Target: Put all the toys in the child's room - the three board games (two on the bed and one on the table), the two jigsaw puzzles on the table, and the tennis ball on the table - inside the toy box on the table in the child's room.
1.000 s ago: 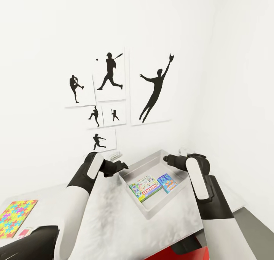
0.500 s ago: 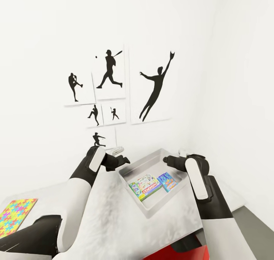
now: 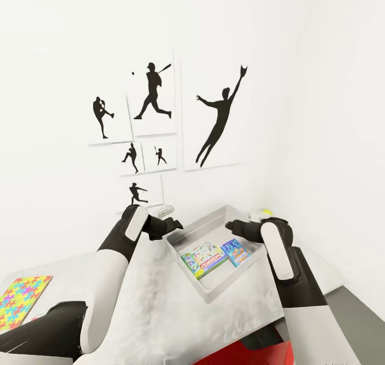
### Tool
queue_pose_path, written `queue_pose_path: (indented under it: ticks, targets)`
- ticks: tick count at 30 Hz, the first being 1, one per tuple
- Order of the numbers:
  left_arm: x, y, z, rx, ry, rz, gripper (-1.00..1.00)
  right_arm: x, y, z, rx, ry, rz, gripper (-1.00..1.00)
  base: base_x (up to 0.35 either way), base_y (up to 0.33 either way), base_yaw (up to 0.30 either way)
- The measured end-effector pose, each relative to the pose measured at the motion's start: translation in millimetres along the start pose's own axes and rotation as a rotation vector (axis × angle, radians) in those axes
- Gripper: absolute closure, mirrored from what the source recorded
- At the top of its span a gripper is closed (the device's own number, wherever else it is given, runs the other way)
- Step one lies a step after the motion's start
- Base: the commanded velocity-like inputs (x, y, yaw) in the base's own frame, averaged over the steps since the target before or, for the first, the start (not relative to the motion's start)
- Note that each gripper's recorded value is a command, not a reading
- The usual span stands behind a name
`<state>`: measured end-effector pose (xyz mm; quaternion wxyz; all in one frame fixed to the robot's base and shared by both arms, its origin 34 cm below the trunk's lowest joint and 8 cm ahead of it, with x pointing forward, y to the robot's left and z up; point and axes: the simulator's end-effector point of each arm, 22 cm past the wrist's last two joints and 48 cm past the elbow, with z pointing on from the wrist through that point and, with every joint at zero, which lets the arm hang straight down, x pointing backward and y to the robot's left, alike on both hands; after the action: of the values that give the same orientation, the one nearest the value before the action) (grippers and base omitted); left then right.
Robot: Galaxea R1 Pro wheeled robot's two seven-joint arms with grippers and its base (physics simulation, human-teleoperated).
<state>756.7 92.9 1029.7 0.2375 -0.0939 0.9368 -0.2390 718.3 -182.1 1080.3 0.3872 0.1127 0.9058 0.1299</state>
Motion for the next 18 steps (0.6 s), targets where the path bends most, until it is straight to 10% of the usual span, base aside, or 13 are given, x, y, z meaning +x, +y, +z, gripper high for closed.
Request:
queue_pose_path:
  ticks: [18]
  targets:
    - [7.9,6.8,15.7,0.004,0.029,-0.014,-1.0,27.8,-12.8,25.3,0.001,0.089,0.035,-1.0,0.0,0.0,0.0]
